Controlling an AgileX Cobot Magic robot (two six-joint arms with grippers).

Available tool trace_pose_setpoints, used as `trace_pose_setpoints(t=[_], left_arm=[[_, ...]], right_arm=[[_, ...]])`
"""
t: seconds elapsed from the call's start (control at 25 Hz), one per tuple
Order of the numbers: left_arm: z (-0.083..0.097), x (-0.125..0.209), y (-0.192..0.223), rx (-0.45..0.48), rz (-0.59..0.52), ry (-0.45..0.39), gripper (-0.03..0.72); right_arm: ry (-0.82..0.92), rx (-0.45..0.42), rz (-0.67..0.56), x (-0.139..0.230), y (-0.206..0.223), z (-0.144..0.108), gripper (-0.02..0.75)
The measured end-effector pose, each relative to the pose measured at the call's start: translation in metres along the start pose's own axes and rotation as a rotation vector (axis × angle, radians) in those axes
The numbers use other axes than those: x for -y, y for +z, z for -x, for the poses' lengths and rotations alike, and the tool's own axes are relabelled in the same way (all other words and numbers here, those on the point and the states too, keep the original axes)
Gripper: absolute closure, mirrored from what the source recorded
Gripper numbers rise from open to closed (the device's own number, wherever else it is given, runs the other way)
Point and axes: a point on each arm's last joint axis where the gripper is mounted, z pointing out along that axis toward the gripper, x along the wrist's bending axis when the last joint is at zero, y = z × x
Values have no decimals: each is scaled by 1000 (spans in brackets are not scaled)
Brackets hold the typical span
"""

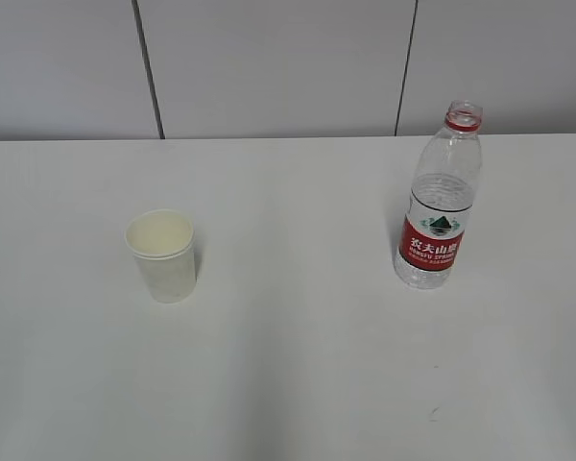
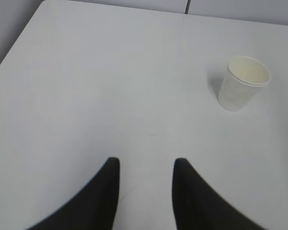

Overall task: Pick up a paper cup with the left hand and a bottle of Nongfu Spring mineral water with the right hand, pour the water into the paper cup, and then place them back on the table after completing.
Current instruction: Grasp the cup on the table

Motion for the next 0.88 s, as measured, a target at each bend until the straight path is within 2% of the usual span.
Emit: trace_pose_setpoints(t=[0.72,0.88], left_arm=[[0,0,0,0,0,0,448],[0,0,0,0,0,0,448]], right_arm=[[-1,2,5,-1,0,0,151],[-7,21,140,-14,-6,2,151]])
